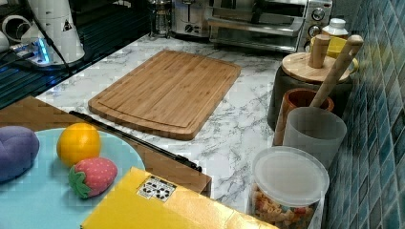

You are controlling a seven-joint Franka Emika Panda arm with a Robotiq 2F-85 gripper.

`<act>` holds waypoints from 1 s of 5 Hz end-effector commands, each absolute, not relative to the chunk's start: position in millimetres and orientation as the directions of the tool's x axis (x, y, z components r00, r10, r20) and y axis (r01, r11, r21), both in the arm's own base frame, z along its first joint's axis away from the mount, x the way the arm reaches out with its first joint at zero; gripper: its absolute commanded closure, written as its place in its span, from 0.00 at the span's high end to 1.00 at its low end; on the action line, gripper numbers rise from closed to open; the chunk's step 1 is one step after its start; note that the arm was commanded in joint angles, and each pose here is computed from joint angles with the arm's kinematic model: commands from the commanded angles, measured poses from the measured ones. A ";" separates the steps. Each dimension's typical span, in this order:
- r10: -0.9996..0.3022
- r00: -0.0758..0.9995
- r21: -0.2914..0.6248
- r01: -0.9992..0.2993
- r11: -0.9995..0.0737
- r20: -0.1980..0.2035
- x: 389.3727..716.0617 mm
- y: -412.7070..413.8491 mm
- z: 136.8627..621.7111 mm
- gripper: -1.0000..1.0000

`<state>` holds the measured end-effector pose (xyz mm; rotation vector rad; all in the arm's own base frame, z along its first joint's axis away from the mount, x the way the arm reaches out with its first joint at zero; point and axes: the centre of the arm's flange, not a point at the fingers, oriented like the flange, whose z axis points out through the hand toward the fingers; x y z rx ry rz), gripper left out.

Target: Close the oven.

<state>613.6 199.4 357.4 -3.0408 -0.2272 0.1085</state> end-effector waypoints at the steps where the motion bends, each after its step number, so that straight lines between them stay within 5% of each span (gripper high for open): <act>1: 0.179 0.974 -0.019 0.183 -0.983 0.136 587.3 354.3 456.1 0.00; 2: 0.124 0.968 0.071 0.111 -0.991 0.220 574.7 374.7 488.8 0.00; 5: -0.019 0.951 -0.004 -0.019 -1.000 0.308 551.4 342.7 572.8 0.00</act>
